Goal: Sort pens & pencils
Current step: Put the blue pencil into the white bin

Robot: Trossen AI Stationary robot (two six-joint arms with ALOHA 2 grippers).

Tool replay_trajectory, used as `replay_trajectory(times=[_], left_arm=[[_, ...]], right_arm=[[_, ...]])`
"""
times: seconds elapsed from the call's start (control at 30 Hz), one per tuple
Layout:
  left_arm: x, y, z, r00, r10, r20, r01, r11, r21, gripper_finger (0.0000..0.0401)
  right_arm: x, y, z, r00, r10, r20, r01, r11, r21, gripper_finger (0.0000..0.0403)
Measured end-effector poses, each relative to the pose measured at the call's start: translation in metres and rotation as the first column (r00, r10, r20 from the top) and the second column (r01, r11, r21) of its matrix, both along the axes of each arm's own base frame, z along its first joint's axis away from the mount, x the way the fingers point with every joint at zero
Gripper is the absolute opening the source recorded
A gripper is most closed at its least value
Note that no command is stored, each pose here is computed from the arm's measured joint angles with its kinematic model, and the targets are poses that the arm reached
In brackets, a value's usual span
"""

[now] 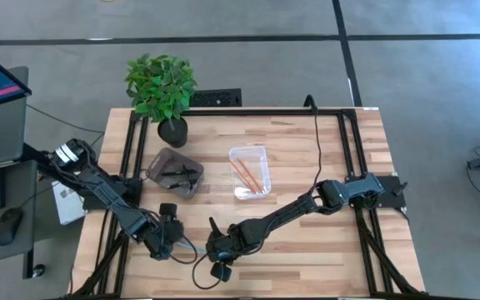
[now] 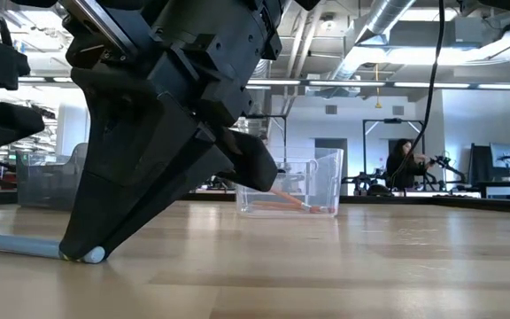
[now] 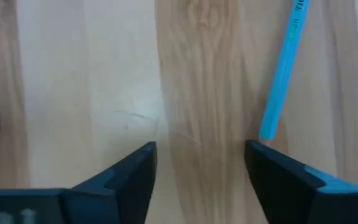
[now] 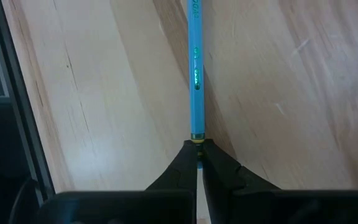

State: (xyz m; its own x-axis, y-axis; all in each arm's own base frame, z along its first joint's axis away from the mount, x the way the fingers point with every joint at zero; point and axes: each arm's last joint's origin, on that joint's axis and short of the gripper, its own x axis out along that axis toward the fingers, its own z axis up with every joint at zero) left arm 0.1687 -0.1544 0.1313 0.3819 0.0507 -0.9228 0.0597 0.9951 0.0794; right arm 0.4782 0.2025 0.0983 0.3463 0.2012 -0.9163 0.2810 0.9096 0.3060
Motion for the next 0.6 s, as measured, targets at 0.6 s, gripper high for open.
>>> replay_trajectory(times=[0.6], left_arm=[[0.002, -0.005, 0.018, 0.997, -0.019, 0.07, 0.03, 0.987, -0.161, 0.0265]], right_arm=[[0.0, 0.001, 0.0, 1.0, 0.003, 0.0, -0.003, 1.0, 0.004, 0.0031]])
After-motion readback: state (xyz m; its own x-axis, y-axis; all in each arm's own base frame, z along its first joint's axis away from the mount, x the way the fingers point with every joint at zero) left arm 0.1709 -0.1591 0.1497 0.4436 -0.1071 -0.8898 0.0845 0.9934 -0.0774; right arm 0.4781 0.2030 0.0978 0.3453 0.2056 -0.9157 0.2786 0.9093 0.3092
